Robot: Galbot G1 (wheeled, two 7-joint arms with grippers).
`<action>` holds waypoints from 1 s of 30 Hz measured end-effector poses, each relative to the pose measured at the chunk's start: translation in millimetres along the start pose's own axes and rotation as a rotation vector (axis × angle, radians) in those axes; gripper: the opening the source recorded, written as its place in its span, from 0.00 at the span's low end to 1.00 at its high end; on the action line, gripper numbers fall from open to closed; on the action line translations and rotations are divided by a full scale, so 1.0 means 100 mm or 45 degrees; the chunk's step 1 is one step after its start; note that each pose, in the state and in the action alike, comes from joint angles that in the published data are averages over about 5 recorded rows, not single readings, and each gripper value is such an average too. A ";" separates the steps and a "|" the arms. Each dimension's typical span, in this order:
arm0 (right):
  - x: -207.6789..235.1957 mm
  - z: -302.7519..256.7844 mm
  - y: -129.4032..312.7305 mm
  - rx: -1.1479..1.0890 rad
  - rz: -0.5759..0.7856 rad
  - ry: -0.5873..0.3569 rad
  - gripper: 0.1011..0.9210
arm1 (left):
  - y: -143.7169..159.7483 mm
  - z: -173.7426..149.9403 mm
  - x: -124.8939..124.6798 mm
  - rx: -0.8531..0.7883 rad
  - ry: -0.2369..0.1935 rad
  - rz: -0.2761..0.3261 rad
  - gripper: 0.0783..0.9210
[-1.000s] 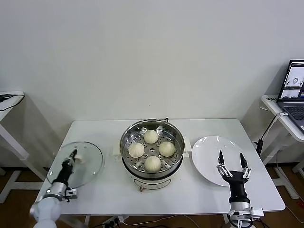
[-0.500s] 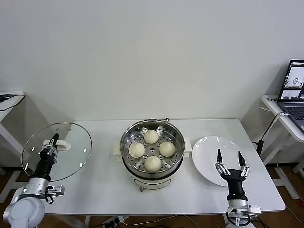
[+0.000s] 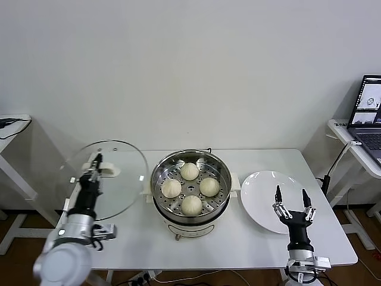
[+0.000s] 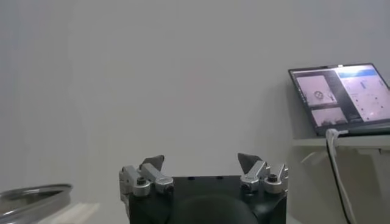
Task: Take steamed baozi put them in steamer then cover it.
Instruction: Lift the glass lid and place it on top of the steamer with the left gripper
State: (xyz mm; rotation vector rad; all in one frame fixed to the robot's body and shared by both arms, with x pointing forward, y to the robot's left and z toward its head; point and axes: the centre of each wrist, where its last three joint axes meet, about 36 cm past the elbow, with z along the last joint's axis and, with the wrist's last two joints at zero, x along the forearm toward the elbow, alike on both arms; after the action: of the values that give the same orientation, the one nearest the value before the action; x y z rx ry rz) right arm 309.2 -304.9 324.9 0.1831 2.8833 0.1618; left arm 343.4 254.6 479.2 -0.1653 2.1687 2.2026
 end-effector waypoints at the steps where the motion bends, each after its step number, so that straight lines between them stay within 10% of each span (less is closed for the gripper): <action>1: 0.00 0.00 0.00 0.001 0.001 -0.001 0.88 | 0.01 -0.09 -0.01 0.015 -0.007 0.011 0.14; 30: 0.06 0.03 -0.01 0.025 0.027 0.008 0.88 | -0.17 -1.88 -0.36 0.100 -0.154 0.131 0.14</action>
State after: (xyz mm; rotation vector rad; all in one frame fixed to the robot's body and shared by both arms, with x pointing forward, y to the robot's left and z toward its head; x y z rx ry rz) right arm 304.2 -304.4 320.3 0.2167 2.8914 0.1378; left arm 389.6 68.4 464.1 0.0821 2.2400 2.1122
